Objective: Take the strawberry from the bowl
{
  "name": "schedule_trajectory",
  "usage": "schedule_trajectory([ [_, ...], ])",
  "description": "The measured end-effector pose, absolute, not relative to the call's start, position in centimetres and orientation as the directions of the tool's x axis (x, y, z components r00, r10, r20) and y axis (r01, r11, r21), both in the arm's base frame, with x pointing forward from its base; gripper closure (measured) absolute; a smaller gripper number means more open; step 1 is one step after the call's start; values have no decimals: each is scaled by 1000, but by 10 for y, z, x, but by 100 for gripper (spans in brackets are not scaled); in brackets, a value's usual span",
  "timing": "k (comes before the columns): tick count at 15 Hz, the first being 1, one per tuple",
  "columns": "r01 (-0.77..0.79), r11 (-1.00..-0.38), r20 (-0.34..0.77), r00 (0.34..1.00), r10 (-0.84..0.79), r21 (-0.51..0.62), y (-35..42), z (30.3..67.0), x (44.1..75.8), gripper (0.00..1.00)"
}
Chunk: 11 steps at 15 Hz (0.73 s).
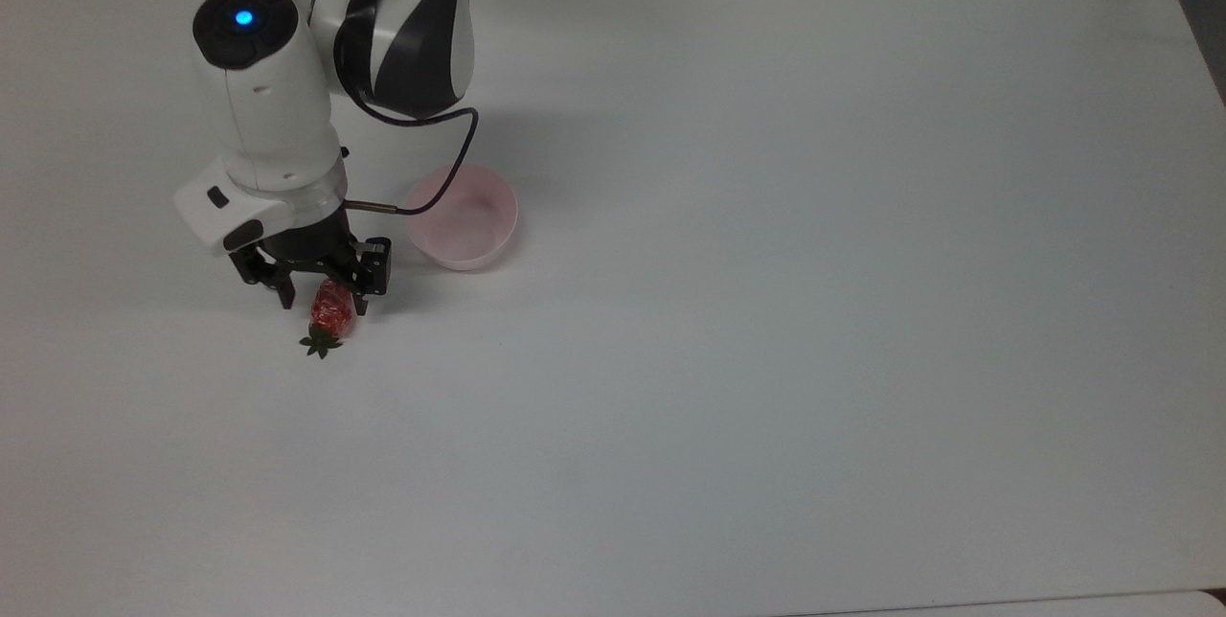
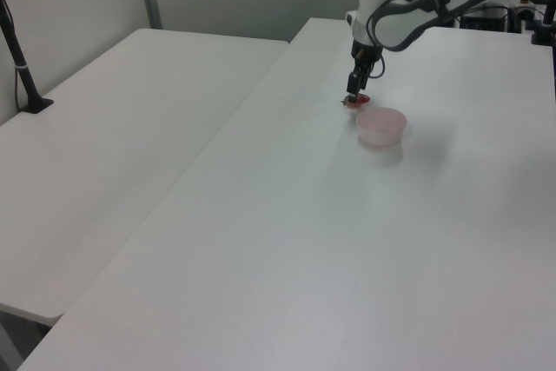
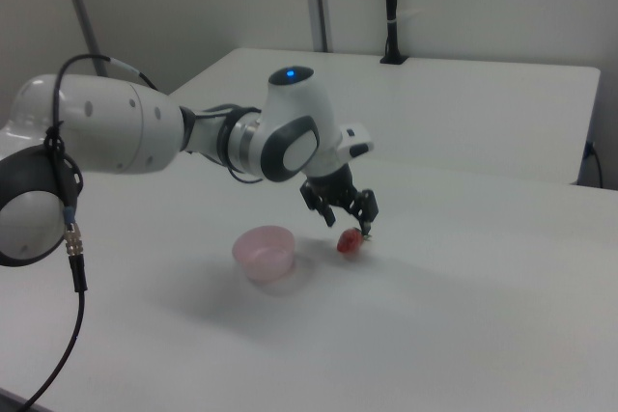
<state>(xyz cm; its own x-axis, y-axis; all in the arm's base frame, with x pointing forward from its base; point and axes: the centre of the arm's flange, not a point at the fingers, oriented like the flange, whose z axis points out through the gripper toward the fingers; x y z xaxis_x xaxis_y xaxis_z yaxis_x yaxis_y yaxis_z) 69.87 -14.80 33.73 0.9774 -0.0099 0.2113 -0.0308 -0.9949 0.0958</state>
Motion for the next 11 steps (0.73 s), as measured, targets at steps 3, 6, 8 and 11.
schedule_trajectory([
  [3,-47,-995,184,982,-31,86,-142,389,691,0],
  [6,-63,-996,117,992,-54,70,-114,477,661,0],
  [8,-106,-993,68,992,-102,60,-91,530,631,0],
  [11,-164,-985,36,986,-163,52,-52,590,590,0],
])
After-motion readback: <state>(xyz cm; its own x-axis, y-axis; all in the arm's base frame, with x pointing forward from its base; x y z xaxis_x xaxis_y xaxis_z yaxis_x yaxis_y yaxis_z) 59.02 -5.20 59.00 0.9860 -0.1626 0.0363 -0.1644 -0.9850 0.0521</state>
